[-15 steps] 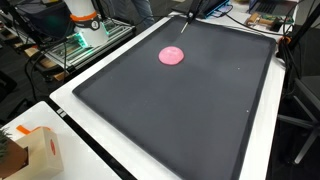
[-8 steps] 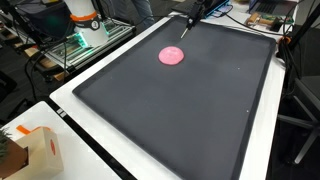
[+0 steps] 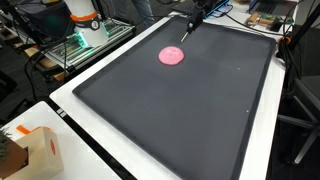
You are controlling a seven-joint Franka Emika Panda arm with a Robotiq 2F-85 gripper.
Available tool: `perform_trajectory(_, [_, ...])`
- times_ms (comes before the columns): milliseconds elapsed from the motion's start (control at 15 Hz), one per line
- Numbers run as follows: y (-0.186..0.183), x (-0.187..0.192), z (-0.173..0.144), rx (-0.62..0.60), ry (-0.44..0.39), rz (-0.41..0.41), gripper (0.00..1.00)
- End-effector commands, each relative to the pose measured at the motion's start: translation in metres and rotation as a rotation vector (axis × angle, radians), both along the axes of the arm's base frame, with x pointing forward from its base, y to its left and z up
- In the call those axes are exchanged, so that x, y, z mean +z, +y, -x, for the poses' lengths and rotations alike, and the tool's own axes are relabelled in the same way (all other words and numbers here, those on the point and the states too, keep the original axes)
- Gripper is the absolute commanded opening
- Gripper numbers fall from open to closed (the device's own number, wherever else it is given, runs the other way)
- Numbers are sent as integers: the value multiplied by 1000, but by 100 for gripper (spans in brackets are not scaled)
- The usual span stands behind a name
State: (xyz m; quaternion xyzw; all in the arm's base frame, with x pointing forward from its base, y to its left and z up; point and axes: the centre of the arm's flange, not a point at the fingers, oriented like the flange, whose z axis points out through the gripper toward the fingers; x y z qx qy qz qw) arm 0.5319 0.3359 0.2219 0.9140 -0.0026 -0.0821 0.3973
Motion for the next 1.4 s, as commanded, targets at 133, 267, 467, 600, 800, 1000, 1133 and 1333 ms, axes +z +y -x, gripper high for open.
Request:
perform_trajectory(133, [-4,8,-12,-41,-18,7,3])
perform_trajectory(267, [-7,11,-15,-46,-22,-1,3])
perform_trajectory(467, [-10,19,-20,-57,-31,-18,3])
perform_trajectory(600, [-13,25,-22,-69,-34,-36,3])
perform_trajectory(800, [-18,37,-25,-82,-30,-76,3])
perform_trajectory(1000, [-23,48,-28,-98,-25,-121,3])
perform_trajectory(1133, [-26,57,-29,-109,-12,-154,3])
perform_trajectory(1333, [-30,68,-29,-120,20,-190,3])
